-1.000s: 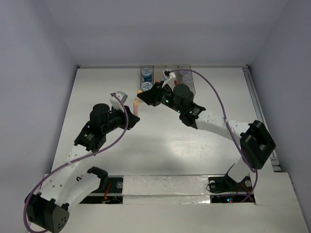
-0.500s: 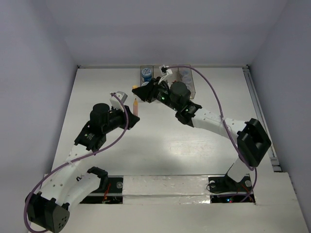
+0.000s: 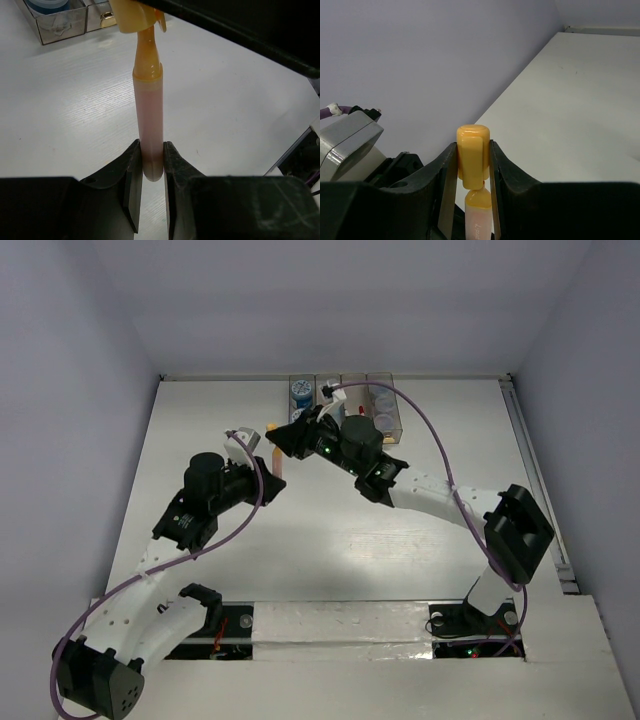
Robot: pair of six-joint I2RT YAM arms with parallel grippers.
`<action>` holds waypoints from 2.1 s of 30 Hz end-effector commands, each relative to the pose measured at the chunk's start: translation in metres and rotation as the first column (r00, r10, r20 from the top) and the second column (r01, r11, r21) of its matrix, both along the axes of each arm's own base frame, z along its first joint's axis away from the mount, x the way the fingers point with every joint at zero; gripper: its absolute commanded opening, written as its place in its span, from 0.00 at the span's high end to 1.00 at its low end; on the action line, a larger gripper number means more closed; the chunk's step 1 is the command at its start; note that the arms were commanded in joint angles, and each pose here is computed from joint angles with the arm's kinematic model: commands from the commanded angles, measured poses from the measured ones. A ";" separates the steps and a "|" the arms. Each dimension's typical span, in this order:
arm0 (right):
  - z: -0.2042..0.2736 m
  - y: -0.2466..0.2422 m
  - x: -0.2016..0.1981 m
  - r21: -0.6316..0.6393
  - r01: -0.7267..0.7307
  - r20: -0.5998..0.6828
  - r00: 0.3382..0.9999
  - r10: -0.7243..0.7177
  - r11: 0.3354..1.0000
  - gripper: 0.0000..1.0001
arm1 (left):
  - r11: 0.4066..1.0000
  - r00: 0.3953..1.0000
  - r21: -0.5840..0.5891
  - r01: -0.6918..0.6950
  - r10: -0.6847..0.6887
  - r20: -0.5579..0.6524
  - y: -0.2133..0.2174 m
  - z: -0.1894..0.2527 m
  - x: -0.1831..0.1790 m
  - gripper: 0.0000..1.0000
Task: Sort the stationery into containers
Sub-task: Close the pen cap on the pen.
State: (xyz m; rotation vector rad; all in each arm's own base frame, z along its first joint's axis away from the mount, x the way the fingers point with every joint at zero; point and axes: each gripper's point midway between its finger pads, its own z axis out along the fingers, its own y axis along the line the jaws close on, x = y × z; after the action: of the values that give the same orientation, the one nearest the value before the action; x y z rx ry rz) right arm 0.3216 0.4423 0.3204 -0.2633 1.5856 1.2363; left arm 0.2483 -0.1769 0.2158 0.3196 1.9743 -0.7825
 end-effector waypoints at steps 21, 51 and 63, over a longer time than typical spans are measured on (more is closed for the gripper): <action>0.001 0.005 -0.015 -0.011 0.072 0.057 0.996 -0.071 0.997 0.98 | 0.999 0.995 -0.032 -0.029 0.031 0.092 0.005 0.028 0.006 1.00; -0.069 0.034 -0.084 -0.106 0.009 -0.078 0.997 -0.017 0.994 1.00 | 0.988 0.974 -0.062 -0.145 0.153 0.169 0.028 0.050 0.010 1.00; -0.170 0.017 -0.145 -0.212 -0.218 -0.315 0.938 0.144 0.953 1.00 | 0.986 0.973 -0.068 -0.152 0.161 0.167 0.030 0.050 0.013 1.00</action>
State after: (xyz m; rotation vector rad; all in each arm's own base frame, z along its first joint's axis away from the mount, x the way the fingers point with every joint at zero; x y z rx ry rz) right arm 0.2590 0.4509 0.2433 -0.1009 1.6849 1.2250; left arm 0.2046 -0.1556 0.1782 0.2756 2.1787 -0.7691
